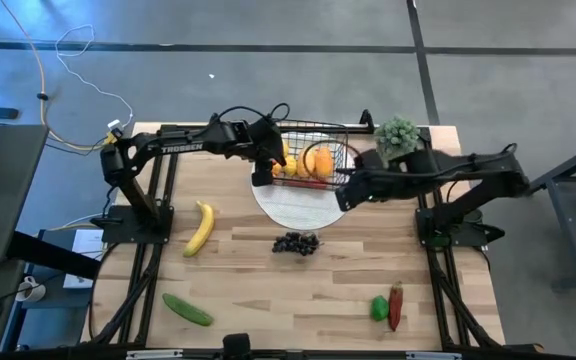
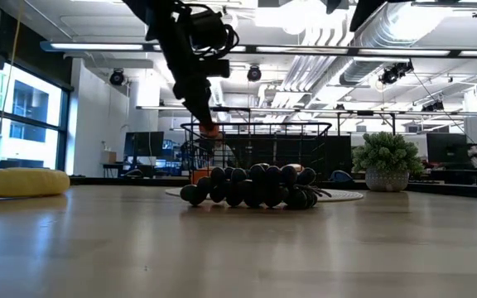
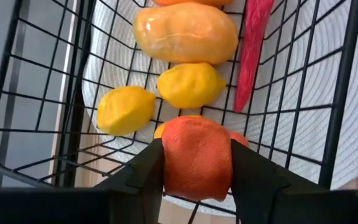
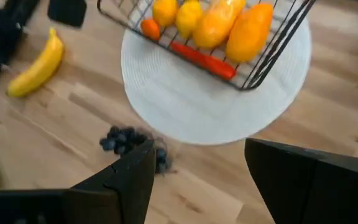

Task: Build produce basket
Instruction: Put the orange into mesh basket, then put the chili pepper into mesh basket

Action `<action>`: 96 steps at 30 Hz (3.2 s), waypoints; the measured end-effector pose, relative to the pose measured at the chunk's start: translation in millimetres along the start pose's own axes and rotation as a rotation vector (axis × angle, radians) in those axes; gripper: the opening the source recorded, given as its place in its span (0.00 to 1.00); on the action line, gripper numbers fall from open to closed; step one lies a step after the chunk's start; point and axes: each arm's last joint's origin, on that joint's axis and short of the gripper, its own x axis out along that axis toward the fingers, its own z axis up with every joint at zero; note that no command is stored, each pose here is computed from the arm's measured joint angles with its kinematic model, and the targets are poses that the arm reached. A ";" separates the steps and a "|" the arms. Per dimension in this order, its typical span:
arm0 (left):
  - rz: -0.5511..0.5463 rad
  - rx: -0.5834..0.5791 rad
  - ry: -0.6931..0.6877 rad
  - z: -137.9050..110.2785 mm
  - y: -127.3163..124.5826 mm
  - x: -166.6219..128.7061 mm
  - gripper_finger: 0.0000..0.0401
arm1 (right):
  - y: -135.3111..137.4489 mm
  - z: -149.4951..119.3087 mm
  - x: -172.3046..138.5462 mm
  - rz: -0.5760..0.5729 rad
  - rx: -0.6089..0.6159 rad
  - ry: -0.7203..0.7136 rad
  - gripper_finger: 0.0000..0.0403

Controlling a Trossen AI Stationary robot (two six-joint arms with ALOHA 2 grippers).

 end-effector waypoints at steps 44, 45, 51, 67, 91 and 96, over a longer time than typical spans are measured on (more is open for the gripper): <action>0.035 -0.073 -0.166 13.3 -43.8 -71.3 0.60 | 38.9 -202.4 6.0 -0.458 0.334 0.328 0.57; 0.029 -0.073 -0.171 13.6 -46.9 -73.5 0.60 | 38.4 -207.8 5.2 -0.474 0.326 0.345 0.57; -0.010 -0.080 -0.176 16.3 -65.8 -78.3 0.60 | 35.9 -235.8 4.7 -0.508 0.251 0.352 0.57; -0.063 -0.048 -0.153 16.5 -102.0 -85.9 0.60 | 32.4 -290.1 40.5 -0.688 0.170 0.307 0.57; -0.074 -0.051 -0.131 14.5 -108.7 -87.3 0.60 | -6.4 -306.9 107.7 -0.654 0.235 0.381 0.57; -0.074 -0.048 -0.131 14.5 -108.7 -87.2 0.60 | -10.6 -308.0 114.4 -0.654 0.244 0.402 0.54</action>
